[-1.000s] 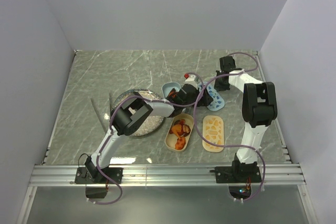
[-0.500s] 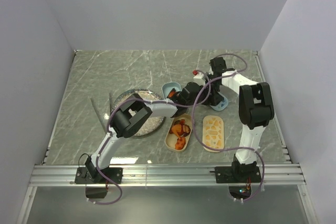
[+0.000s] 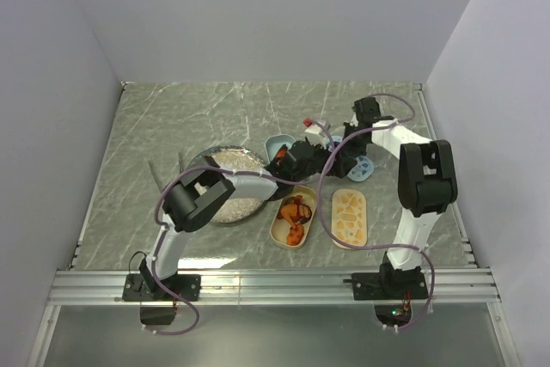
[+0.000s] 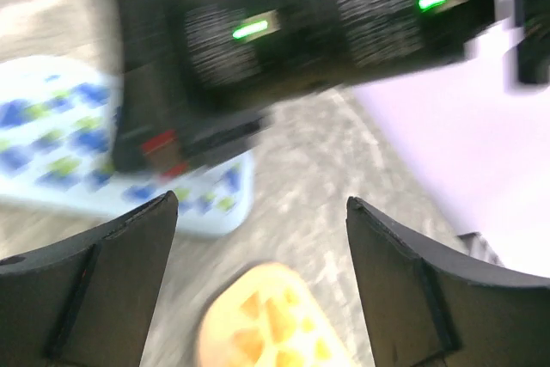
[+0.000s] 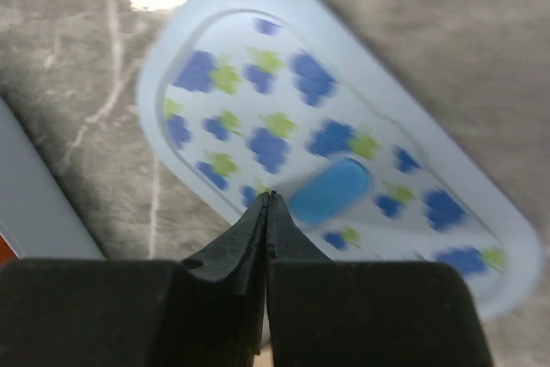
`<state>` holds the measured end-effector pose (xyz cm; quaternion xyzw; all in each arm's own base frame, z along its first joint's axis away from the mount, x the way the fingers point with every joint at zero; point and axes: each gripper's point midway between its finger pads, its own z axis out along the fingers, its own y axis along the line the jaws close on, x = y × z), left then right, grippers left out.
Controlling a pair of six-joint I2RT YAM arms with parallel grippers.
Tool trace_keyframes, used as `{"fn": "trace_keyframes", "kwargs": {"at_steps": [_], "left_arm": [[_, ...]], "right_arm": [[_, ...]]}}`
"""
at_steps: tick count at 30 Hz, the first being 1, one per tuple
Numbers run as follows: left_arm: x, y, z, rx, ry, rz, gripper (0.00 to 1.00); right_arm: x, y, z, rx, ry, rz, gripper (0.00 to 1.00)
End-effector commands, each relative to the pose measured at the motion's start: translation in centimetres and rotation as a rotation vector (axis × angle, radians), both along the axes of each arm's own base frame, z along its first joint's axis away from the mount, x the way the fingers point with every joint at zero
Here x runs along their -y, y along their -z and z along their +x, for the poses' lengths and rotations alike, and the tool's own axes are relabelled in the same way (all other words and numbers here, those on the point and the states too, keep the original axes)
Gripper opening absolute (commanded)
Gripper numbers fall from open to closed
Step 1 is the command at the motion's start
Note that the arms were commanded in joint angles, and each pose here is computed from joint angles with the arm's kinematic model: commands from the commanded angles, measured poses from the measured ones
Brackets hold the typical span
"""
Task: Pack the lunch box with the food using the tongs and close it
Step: Pick up the lid of the lunch box with the left arm
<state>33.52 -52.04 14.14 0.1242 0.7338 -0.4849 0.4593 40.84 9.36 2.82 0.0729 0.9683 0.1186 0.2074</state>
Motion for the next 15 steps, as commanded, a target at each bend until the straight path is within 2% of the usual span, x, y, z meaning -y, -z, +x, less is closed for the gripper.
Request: {"fn": "trace_keyframes", "kwargs": {"at_steps": [1,6,7,8,9,11,12,14,15], "left_arm": [[-2.7,-6.4,0.9,0.131,-0.109,-0.067,0.86],[-3.3,-5.0,1.4,0.070,-0.219,0.010,0.86],[-3.2,-4.4,1.3,0.063,-0.223,0.029,0.86],[-2.9,-4.2,1.3,0.057,-0.226,0.036,0.86],[-2.6,-3.8,1.3,0.045,-0.229,0.049,0.86],[-2.1,-2.7,1.4,0.014,-0.226,0.087,0.88],[-1.9,-2.1,1.3,-0.001,-0.219,0.096,0.90],[-1.9,-1.2,1.0,-0.017,-0.201,0.099,0.94],[-1.9,-0.9,0.6,-0.024,-0.188,0.092,0.99]], "right_arm": [[1.8,-3.8,1.1,0.110,0.063,0.035,0.04],[4.3,-5.0,1.9,0.122,0.111,0.002,0.11],[4.9,-4.9,2.0,0.122,0.118,-0.014,0.24],[5.1,-5.1,2.2,0.130,0.121,-0.021,0.31],[5.4,-4.9,2.2,0.122,0.126,-0.029,0.43],[6.0,-4.8,2.6,0.116,0.129,-0.044,0.50],[6.2,-4.2,2.6,0.104,0.126,-0.050,0.60],[5.9,-3.6,2.4,0.083,0.104,-0.030,0.68],[5.7,-3.0,2.2,0.067,0.092,-0.024,0.72]]}}
